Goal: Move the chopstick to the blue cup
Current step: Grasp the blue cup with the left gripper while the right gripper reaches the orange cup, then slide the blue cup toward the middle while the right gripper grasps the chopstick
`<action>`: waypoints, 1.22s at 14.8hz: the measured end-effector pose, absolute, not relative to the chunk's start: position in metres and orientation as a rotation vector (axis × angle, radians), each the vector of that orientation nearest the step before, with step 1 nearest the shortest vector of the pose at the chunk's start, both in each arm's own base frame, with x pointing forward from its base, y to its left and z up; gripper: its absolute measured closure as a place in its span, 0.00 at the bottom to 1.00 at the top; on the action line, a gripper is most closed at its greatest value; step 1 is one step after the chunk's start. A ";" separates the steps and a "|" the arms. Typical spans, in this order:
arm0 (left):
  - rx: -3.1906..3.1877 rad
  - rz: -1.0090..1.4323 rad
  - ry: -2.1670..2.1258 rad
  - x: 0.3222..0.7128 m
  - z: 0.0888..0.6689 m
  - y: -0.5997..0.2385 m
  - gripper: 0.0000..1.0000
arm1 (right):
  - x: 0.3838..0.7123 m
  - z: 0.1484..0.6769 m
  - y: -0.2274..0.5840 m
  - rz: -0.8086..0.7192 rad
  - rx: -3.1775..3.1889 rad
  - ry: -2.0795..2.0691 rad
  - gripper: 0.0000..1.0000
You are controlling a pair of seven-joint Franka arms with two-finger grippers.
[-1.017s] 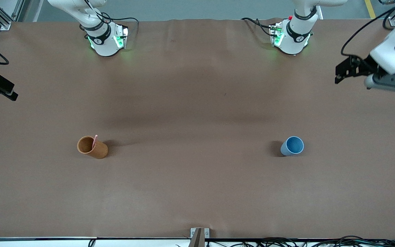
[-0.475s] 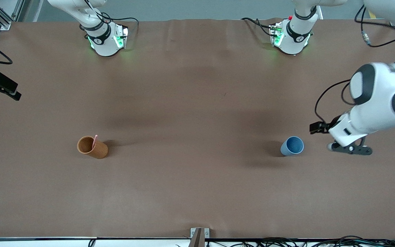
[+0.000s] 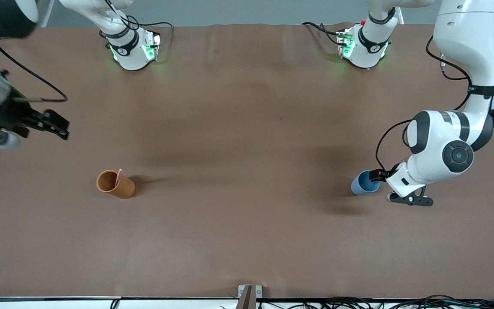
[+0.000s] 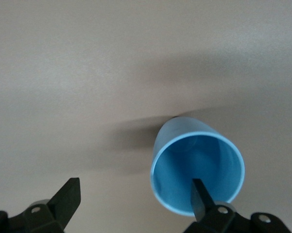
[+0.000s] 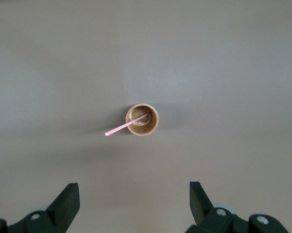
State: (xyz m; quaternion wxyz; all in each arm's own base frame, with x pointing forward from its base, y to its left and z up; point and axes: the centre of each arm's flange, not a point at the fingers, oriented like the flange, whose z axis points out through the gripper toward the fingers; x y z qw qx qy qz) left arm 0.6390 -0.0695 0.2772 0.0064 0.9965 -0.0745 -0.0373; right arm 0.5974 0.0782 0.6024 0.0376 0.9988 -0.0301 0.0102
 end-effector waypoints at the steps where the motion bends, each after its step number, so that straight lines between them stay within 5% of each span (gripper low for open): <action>1: 3.116 -0.109 -0.238 0.639 0.272 -0.073 0.00 | 0.605 0.586 0.086 0.014 3.056 -0.101 0.00; 4: 3.112 -0.108 -0.251 0.637 0.255 -0.080 0.09 | 0.621 0.533 0.107 -0.002 3.026 -0.114 0.01; 13: 3.108 -0.077 -0.265 0.639 0.255 -0.086 0.96 | 0.598 0.421 0.170 -0.003 2.831 0.003 0.07; 18: 3.085 -0.101 -0.120 0.649 0.310 -0.136 0.95 | 0.590 0.386 0.173 0.045 2.790 0.019 0.11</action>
